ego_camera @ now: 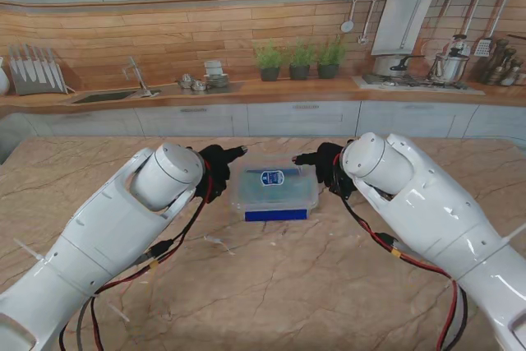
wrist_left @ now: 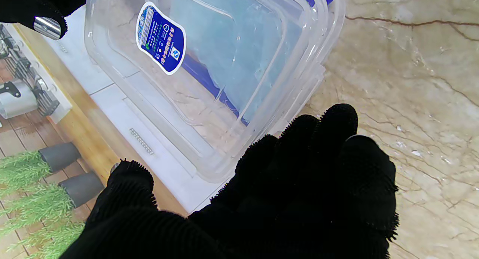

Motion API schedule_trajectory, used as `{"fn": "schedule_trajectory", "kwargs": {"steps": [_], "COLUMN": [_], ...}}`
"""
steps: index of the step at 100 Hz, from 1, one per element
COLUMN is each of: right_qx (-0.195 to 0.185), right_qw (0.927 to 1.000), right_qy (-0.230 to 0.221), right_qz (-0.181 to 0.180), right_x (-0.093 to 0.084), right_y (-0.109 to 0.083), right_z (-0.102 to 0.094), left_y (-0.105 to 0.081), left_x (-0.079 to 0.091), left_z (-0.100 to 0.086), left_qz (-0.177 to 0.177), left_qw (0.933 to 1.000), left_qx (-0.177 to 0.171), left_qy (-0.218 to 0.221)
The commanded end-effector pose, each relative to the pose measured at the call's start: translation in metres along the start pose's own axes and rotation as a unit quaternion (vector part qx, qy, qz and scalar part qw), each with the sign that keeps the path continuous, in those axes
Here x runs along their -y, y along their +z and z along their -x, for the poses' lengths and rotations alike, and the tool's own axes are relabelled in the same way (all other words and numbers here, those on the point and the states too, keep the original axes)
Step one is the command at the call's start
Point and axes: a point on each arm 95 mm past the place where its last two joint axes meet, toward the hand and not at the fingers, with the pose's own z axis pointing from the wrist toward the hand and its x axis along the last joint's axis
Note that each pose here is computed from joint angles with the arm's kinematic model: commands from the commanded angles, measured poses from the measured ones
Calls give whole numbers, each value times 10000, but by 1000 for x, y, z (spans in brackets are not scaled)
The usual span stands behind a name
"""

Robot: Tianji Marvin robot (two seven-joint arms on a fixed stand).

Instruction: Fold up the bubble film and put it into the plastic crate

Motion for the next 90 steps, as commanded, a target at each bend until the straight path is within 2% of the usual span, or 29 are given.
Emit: {"fn": "schedule_trajectory", "kwargs": {"steps": [1, 35, 57, 90], "right_qx": [-273, -50, 77, 255], "right_qw": [9995, 10000, 9999, 9996], "right_qy": [-41, -20, 74, 122], "right_qz": [-130, -68, -103, -52], "right_x": [10, 6, 7, 8], "right_y": [-1, 12, 21, 31], "right_z": [-22, -15, -11, -7], "left_y": [-3, 13, 21, 31], "left_x": [-15, -11, -10, -9], "left_z": [-23, -24, -19, -13], "left_qz": [243, 310, 186, 239], "left_qw": [9992, 9994, 9998, 9994], "left_qx": [-315, -145, -14, 154], "left_qy": [-20, -75, -72, -174]}}
